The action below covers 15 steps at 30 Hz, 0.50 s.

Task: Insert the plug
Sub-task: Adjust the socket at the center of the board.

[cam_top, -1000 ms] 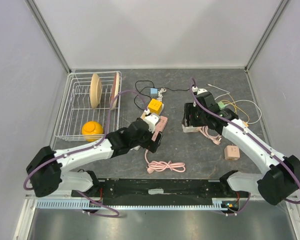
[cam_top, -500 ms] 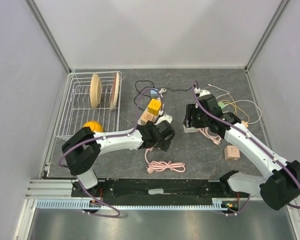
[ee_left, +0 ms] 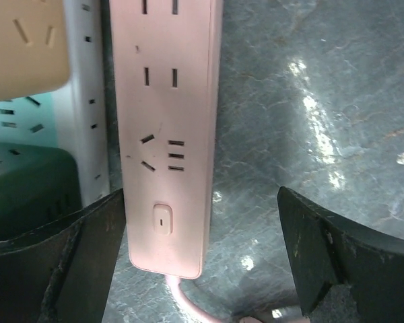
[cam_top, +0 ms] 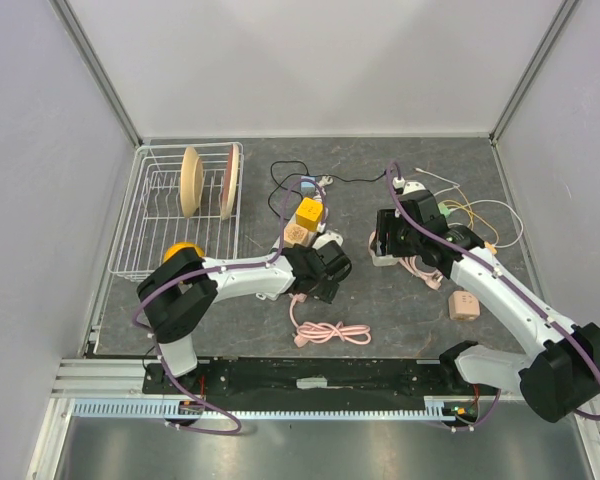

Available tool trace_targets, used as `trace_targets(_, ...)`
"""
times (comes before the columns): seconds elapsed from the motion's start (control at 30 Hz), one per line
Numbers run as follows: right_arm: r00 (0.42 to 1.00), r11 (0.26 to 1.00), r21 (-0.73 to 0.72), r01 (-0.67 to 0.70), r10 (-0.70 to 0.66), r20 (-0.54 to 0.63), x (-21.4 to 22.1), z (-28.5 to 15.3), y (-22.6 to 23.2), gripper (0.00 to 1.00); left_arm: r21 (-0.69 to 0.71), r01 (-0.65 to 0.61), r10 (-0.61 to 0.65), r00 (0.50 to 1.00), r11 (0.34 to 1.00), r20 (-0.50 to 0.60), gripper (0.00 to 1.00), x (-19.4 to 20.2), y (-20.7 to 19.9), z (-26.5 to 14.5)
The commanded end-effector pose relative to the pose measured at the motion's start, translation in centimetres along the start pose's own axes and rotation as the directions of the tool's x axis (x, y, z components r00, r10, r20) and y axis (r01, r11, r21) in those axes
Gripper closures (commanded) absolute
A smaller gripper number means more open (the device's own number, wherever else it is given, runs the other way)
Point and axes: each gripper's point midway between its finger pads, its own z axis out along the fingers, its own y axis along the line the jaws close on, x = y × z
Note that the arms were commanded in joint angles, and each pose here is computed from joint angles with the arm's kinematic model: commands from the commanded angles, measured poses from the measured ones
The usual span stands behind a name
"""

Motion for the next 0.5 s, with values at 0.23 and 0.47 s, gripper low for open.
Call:
trace_targets(0.23,0.996,1.0,0.001,0.009,-0.009,0.089,-2.5,-0.4,-0.2,1.0,0.198,0.064,-0.066,0.998,0.978,0.004,0.14,-2.6,-5.2,-2.4)
trace_targets(0.47,0.995,1.0,0.001,0.017,-0.017,0.098,-2.6,-0.7,-0.4,1.0,0.1,0.047,-0.044,0.999,0.994,-0.025,0.16,-1.3,-3.0,-0.5)
